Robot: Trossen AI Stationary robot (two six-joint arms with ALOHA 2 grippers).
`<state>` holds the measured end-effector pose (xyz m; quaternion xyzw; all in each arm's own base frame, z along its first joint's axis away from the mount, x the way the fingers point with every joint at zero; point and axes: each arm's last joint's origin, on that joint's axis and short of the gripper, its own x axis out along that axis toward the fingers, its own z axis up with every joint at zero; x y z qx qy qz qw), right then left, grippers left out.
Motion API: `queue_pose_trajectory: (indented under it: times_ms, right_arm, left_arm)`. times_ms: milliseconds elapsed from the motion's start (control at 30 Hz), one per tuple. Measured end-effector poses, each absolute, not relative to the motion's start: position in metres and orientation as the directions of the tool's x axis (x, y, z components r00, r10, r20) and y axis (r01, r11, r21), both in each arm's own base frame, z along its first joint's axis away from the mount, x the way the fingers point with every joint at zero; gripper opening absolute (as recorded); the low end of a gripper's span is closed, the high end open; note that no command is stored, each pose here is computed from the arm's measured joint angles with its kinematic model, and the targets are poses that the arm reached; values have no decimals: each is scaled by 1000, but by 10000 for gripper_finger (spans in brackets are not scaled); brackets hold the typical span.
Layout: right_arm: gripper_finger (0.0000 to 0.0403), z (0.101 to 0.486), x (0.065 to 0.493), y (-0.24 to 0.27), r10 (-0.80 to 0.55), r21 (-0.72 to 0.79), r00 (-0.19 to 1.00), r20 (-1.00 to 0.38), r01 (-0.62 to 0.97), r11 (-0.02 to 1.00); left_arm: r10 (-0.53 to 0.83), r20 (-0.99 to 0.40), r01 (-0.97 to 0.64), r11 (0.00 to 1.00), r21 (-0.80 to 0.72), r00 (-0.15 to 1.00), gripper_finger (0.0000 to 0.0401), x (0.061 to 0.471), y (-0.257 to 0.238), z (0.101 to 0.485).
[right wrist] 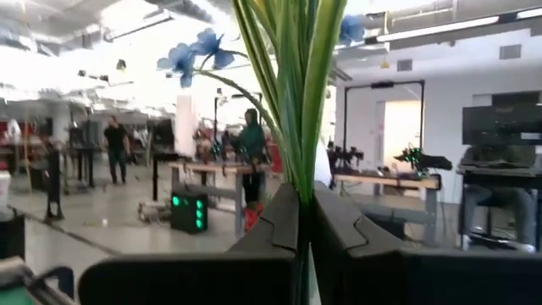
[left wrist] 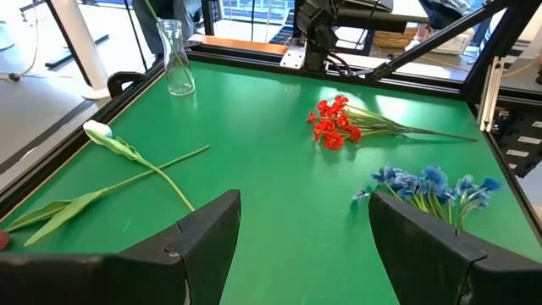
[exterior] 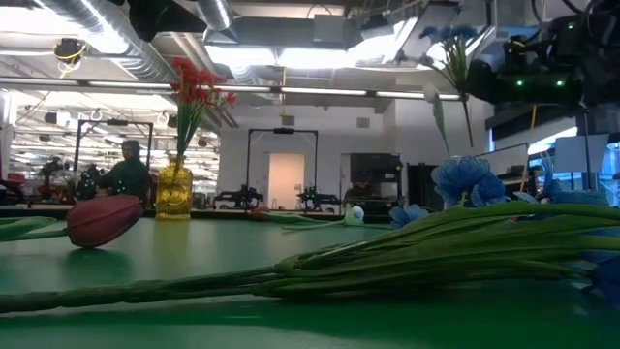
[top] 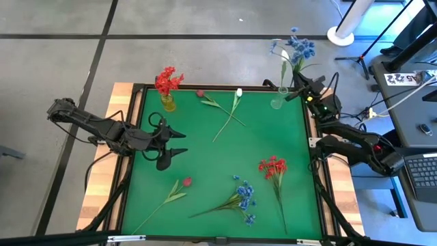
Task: Sort flowers into vase by color
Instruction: Put the top blue flowers into the transparent vase
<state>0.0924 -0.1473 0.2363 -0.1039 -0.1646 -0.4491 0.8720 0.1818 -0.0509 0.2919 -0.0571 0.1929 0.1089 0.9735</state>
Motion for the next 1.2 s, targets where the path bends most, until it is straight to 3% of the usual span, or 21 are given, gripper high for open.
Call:
queue_pose_trajectory:
  times_ms: [567, 967, 1200]
  right_arm:
    - [8, 215, 106, -168, -736, -43, 556, 385, 808, 588]
    - [9, 202, 110, -173, -745, -65, 589, 313, 796, 602]
    - [58, 191, 112, -175, -757, 18, 621, 202, 770, 637]
  left_arm:
    - [196, -387, -237, 970, -61, 901, 255, 182, -51, 292]
    - [196, -388, -240, 969, -67, 901, 255, 182, -51, 292]
    - [196, -391, -241, 968, -68, 899, 255, 182, -51, 292]
